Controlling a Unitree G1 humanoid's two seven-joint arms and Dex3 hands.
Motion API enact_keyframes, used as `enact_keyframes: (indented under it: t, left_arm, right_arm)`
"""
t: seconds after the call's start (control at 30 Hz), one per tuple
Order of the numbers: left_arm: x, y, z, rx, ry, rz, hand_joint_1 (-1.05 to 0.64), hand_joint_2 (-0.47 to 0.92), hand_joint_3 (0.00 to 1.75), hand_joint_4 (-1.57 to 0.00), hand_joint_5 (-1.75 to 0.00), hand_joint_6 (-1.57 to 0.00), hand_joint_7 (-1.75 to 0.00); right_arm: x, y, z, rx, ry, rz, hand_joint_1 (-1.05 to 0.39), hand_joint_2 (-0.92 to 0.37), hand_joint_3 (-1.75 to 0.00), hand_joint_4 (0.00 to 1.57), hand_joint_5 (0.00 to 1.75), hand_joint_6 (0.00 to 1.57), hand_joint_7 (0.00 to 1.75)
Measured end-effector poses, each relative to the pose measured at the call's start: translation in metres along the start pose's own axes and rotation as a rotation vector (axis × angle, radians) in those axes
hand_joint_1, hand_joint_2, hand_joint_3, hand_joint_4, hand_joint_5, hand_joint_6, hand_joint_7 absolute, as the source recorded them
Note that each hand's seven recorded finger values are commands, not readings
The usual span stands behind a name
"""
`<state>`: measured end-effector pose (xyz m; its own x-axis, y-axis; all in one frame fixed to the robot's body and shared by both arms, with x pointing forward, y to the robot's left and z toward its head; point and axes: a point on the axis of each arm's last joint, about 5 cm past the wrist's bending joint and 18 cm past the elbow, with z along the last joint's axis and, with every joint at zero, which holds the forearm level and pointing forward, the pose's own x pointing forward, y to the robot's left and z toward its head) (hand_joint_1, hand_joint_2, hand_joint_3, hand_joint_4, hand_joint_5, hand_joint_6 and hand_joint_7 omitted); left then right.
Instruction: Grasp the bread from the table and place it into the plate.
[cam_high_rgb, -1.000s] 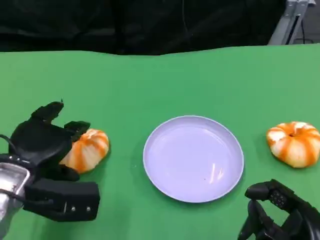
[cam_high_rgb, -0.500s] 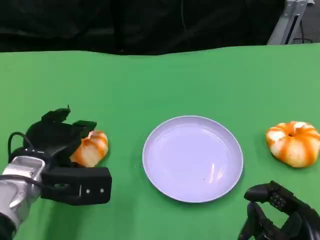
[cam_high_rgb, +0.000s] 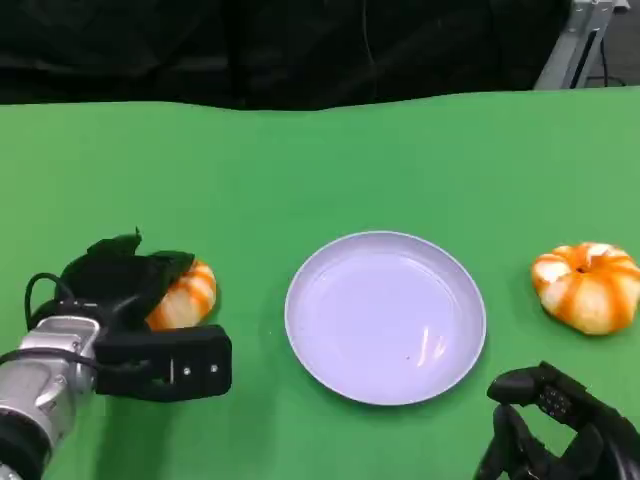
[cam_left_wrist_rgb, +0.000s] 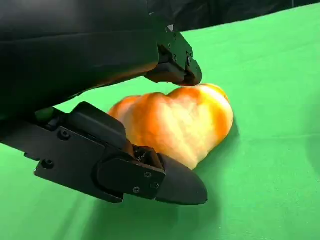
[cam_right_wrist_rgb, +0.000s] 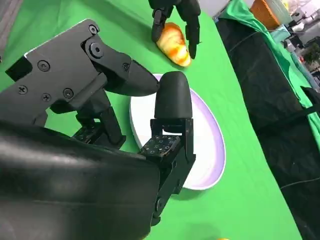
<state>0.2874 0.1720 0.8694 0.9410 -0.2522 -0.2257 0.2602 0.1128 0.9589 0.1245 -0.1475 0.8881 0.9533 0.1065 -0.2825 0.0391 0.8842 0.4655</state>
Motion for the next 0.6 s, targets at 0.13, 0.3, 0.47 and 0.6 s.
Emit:
enact_keyframes:
  t: [0.13,0.3,0.47,0.6]
  left_arm:
    - [0.0001,-0.0023,-0.0016,-0.022,0.024,-0.014,-0.91,0.92,0.21,-0.11,-0.01,-0.32,0.00]
    - [0.0006,-0.0043,-0.0019,-0.031,0.036,-0.029,-0.91,0.92,0.22,-0.12,-0.01,-0.31,0.00]
    - [0.0000,-0.0064,-0.0033,-0.036,0.047,-0.040,-0.90,0.92,0.24,-0.13,-0.02,-0.32,0.00]
    - [-0.0006,-0.0079,-0.0038,-0.043,0.040,-0.044,-0.60,0.92,0.29,-0.48,-0.11,-0.48,-0.05]
  right_arm:
    - [0.0000,0.0000,0.0001,-0.001,0.000,0.000,-0.18,-0.49,-1.14,0.94,1.57,0.86,1.35]
    - [0.0000,0.0000,0.0002,-0.001,-0.001,0.001,-0.18,-0.49,-1.13,0.94,1.57,0.86,1.34]
    - [-0.0005,0.0004,0.0006,-0.001,-0.003,0.001,-0.18,-0.50,-1.13,0.93,1.58,0.86,1.33]
    - [-0.0006,0.0007,0.0009,0.001,-0.005,0.003,-0.18,-0.49,-1.14,0.94,1.57,0.87,1.33]
